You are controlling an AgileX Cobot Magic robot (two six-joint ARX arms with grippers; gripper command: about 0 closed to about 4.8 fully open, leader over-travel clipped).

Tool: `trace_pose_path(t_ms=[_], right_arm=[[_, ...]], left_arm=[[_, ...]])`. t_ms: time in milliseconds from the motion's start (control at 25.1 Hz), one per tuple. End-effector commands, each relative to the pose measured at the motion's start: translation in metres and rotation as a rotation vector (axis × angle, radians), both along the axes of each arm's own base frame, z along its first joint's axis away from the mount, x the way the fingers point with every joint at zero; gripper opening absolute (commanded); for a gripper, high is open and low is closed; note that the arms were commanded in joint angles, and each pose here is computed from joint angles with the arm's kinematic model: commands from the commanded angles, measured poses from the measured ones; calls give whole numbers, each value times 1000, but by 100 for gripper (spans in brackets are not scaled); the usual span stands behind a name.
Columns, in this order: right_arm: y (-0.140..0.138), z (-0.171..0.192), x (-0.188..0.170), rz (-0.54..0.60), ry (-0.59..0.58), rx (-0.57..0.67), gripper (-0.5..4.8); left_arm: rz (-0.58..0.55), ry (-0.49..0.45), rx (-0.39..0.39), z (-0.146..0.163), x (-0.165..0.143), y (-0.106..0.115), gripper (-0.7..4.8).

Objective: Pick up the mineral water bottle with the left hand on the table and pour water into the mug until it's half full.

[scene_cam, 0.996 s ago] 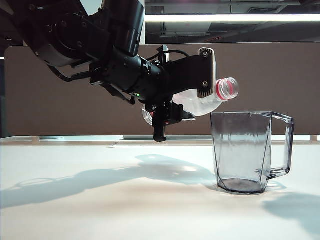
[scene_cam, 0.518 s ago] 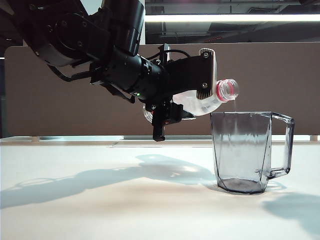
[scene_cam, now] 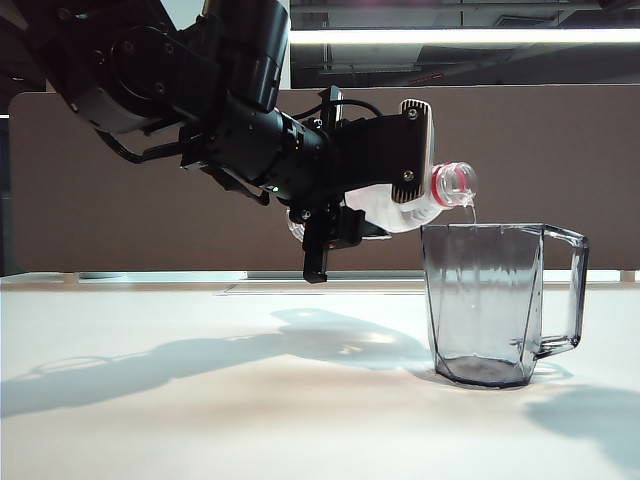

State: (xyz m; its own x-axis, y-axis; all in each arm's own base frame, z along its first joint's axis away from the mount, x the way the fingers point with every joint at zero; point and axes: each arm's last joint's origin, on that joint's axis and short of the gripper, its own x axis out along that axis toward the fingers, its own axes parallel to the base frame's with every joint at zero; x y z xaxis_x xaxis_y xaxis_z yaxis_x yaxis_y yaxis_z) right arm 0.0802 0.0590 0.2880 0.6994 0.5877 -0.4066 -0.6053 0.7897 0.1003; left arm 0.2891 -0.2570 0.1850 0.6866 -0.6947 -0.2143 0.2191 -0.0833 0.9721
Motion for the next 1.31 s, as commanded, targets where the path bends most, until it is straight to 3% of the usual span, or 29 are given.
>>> trace_pose_path(t_ms=[40, 1315], right_arm=[[0, 3, 0, 3, -13, 12, -8], [-1, 1, -1, 7, 6, 1, -8]], left_arm=[[-5, -77, -56, 14, 1, -1, 214], [-14, -120, -12, 14, 1, -1, 214]])
